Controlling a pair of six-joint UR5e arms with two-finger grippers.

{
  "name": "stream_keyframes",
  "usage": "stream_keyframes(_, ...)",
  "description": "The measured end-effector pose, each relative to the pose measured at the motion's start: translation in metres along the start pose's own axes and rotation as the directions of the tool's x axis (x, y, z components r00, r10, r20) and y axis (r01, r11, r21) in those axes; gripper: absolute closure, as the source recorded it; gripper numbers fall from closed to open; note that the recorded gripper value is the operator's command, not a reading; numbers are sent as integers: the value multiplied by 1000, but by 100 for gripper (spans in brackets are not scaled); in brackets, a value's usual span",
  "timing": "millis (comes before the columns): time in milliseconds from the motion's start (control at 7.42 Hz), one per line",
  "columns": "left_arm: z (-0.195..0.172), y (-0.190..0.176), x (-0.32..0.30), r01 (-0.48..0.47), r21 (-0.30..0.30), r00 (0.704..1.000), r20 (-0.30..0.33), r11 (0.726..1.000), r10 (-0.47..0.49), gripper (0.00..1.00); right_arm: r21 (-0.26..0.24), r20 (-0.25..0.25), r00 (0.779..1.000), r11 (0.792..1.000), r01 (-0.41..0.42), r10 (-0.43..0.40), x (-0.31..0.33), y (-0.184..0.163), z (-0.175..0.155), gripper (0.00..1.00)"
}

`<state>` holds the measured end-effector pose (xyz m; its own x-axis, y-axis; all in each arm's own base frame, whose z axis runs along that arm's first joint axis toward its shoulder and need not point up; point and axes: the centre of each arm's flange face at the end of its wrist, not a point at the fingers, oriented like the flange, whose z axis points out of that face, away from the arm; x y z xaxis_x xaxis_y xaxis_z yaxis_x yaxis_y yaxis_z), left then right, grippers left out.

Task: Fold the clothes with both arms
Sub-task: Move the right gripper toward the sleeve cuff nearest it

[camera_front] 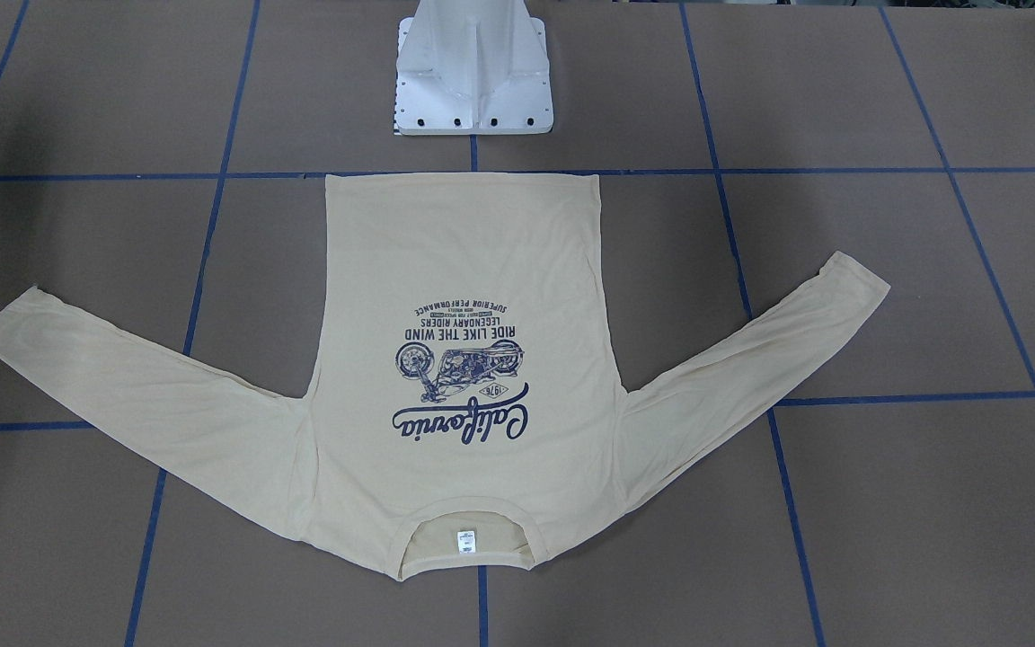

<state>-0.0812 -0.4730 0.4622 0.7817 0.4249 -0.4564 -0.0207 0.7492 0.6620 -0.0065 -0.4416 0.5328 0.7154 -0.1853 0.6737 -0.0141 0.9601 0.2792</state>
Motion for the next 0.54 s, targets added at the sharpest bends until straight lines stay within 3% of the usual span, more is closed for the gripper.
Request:
stream_keyframes(270,0,1,0,1,-1,1000,0,1000,-1,0,-13,-3,1000,1000,3,-3,-5,6,53,1)
stream_keyframes(539,0,1,0,2,-2,1000,-2,1000,-2,0,34,3,1000,999,-28,28,-15,17,107,2)
